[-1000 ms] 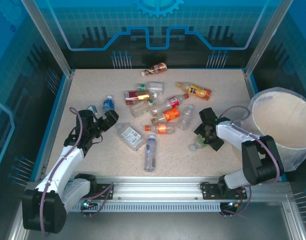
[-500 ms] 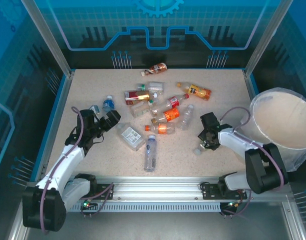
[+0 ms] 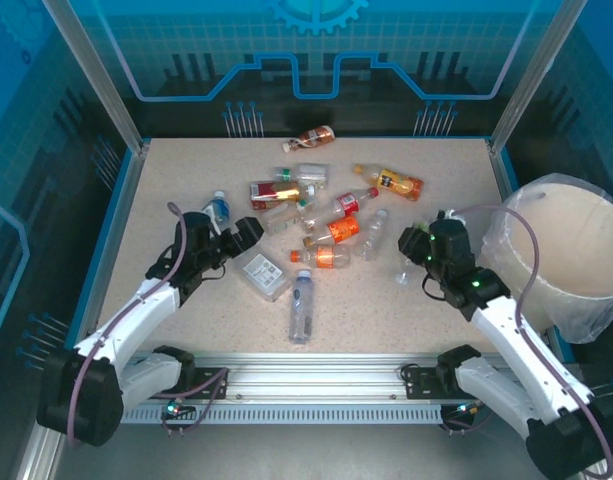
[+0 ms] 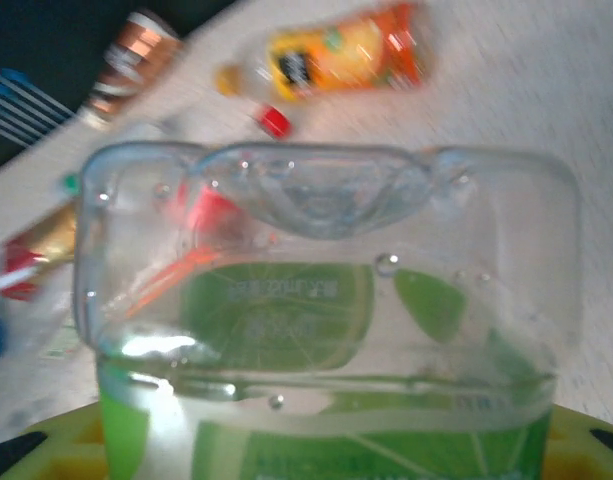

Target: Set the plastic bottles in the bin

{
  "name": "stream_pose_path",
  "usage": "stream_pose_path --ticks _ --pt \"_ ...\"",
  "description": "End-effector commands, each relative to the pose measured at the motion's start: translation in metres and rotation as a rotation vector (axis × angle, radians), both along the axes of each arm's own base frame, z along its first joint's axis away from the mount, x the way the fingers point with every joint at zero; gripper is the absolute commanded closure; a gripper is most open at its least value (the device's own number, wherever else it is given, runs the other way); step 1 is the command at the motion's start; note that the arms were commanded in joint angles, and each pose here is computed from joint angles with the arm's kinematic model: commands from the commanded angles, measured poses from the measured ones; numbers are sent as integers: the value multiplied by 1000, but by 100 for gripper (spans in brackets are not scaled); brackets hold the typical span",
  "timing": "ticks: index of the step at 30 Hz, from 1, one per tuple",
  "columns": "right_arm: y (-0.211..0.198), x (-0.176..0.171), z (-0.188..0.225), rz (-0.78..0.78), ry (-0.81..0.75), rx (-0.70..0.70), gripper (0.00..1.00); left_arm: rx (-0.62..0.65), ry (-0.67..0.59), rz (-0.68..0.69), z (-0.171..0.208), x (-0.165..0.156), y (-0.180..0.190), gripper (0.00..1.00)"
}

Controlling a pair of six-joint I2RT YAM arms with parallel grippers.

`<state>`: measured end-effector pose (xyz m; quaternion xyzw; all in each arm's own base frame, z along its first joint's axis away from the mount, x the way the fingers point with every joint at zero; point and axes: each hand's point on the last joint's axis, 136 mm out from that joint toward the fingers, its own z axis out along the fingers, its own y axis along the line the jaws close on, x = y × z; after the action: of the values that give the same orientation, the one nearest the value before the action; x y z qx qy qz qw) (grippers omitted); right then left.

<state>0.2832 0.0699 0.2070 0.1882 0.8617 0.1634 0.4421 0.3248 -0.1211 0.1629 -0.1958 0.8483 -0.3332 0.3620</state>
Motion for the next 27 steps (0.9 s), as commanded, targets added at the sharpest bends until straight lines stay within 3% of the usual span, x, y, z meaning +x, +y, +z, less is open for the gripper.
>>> stream_pose_path --ticks 1,7,14,20,27 --pt "15 -1 73 167 -190 -86 56 -22 -85 -15 30 16 -15 1" --pt "13 -11 160 255 -332 -228 57 -17 -98 -61 38 20 -33 1" --pt "-53 -16 233 -8 -422 -510 57 -26 -100 -61 41 27 -37 1" --pt "-140 -36 240 -358 -295 -605 58 -36 -109 -64 44 29 -40 1" --pt "-207 -52 209 -581 -138 -507 59 -33 -94 -71 40 29 -41 1"
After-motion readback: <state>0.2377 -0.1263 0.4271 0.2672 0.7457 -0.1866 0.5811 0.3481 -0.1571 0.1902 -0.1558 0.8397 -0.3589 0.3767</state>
